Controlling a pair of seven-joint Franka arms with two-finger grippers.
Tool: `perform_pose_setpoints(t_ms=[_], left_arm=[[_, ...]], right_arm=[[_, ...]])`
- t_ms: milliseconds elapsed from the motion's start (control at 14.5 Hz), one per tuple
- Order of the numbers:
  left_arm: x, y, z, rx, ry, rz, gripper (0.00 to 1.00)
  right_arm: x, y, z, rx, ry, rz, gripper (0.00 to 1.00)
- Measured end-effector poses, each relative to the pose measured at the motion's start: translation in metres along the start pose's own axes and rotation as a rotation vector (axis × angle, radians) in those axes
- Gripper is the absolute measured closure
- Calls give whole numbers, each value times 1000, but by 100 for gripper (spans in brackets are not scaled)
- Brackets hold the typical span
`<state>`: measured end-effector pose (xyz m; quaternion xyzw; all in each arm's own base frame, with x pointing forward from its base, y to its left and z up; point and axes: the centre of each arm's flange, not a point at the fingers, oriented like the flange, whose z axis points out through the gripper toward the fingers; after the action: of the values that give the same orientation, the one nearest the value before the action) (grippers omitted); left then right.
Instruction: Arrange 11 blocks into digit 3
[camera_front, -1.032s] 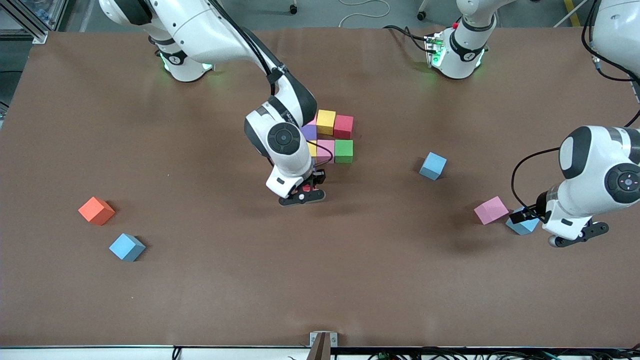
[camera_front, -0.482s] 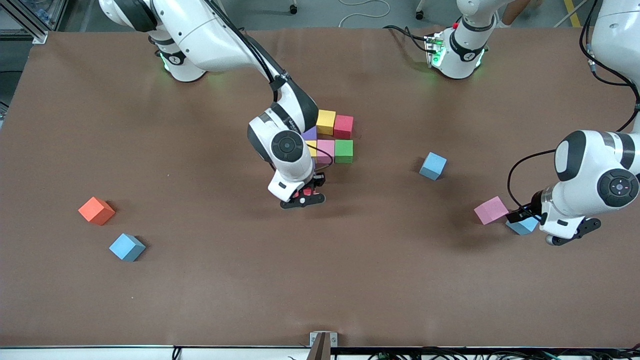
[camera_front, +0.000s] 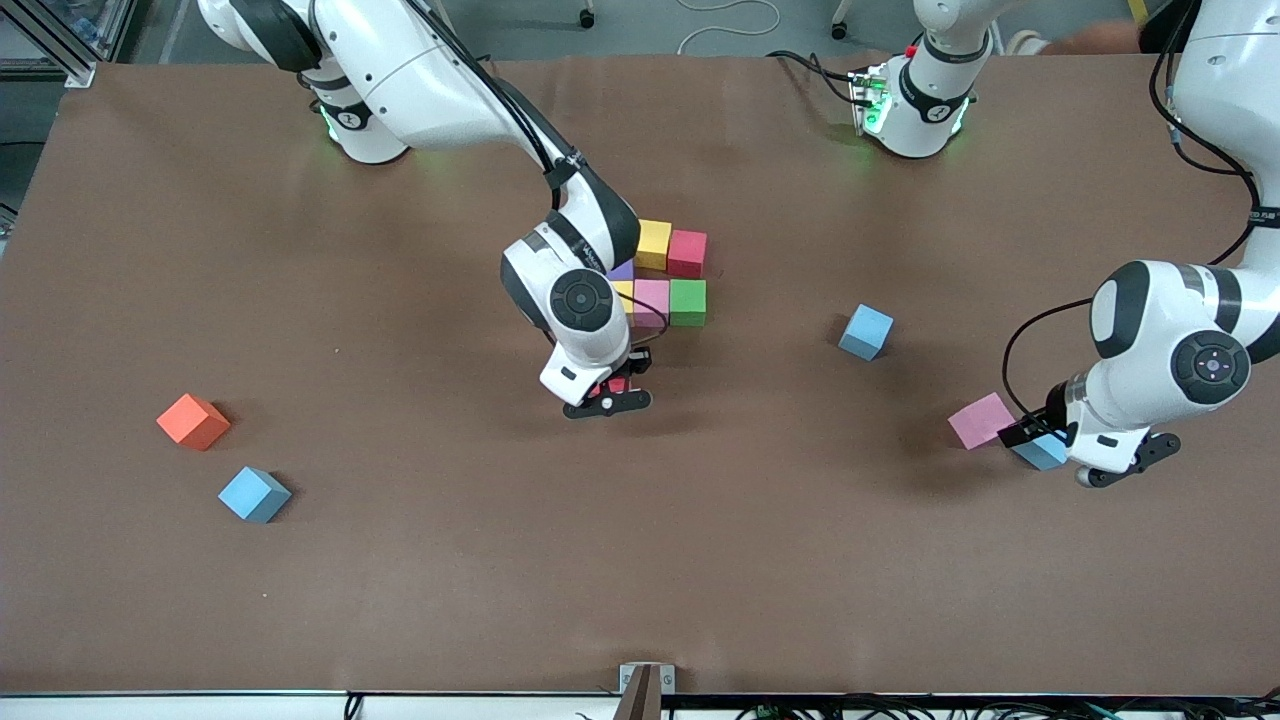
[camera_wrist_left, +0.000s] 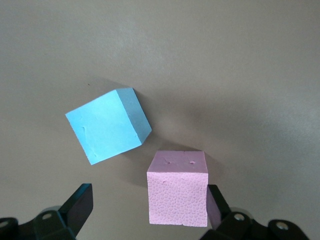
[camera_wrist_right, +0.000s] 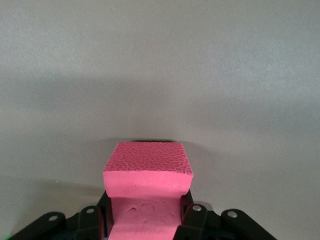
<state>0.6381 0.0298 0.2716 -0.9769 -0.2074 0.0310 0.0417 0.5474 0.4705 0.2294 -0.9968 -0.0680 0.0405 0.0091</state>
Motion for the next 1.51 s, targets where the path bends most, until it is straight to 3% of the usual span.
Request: perform_pose_setpoints(t_ms=[619, 1238, 1307, 1514], left_arm=[[2, 12, 24, -82, 20, -101, 0], [-6, 13, 52, -78, -29, -89, 1], [-8, 13, 55, -76, -33, -82, 3], [-10, 17, 59, -76, -42, -74, 31]], right_arm=[[0, -10, 5, -3, -4, 47, 47], [3, -6, 10, -14, -5, 68, 47], [3, -6, 10, -15, -4, 68, 47], [3, -6, 10, -18, -1, 67, 47]])
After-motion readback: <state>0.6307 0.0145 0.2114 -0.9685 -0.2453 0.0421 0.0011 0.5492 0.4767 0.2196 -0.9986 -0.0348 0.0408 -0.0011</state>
